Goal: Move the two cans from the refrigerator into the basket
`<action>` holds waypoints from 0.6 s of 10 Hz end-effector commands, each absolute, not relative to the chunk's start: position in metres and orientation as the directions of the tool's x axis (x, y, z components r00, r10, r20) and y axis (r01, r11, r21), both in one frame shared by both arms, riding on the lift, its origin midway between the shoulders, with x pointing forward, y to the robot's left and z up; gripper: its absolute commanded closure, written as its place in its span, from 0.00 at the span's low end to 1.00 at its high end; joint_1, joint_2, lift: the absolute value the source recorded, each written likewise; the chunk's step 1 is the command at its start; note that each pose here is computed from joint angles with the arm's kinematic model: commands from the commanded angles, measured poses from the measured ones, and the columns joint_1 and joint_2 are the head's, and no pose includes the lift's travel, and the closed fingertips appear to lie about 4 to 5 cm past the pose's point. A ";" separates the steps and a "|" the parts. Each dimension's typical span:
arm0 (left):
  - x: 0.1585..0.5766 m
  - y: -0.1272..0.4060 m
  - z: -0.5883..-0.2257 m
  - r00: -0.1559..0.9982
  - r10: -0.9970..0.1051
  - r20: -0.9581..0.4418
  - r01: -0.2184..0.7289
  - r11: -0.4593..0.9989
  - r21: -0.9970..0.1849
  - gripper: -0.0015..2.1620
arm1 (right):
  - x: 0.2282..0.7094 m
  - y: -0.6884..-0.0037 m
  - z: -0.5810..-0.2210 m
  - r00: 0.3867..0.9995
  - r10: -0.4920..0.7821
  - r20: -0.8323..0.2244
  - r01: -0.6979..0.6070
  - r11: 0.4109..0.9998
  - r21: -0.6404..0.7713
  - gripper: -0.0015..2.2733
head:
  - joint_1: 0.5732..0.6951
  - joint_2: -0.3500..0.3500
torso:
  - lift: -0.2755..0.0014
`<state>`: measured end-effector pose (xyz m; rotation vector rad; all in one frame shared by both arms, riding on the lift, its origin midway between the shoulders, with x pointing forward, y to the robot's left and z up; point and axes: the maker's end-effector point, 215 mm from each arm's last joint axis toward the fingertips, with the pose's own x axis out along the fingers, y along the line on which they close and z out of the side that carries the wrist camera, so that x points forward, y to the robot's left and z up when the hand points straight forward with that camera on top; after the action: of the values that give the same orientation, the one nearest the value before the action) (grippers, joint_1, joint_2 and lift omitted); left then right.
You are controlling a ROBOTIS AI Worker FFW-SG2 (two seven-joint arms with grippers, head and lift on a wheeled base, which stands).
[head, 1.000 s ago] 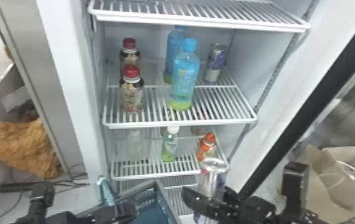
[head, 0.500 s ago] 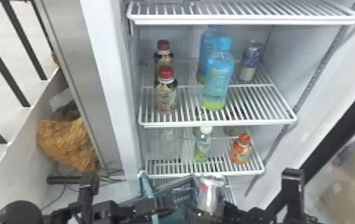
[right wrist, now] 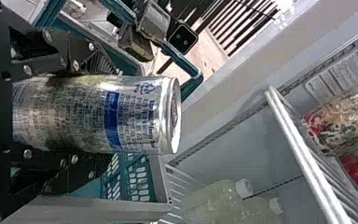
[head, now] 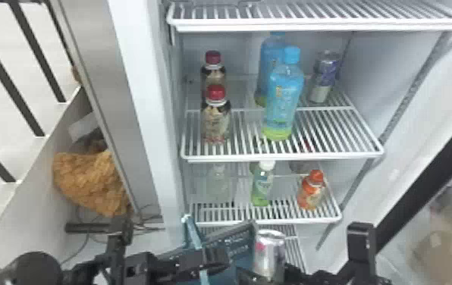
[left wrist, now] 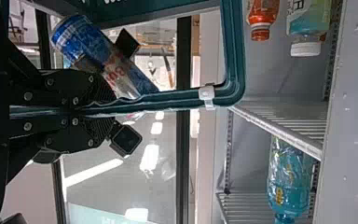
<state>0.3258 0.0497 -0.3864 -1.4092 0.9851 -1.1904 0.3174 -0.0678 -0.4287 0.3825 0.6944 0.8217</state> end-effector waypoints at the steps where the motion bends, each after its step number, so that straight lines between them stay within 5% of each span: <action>1: 0.326 0.049 -0.386 0.182 -0.969 0.166 0.019 -0.165 -0.986 0.55 | 0.318 -0.067 -0.430 0.483 0.777 -0.404 -0.533 0.627 0.568 0.15 | 1.00 0.45 | 0.91; 4: 0.326 0.049 -0.386 0.182 -0.969 0.166 0.019 -0.165 -0.986 0.55 | 0.321 -0.066 -0.429 0.492 0.782 -0.382 -0.534 0.618 0.577 0.05 | 1.00 0.45 | 0.91; 6: 0.325 0.051 -0.388 0.186 -0.969 0.165 0.015 -0.165 -0.986 0.55 | 0.340 -0.093 -0.412 0.576 0.735 -0.358 -0.538 0.670 0.511 0.05 | 1.00 0.45 | 0.91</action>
<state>0.3255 0.0504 -0.3871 -1.4110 0.9848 -1.1875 0.3338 -0.0830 -0.4174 0.3848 0.6118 0.7870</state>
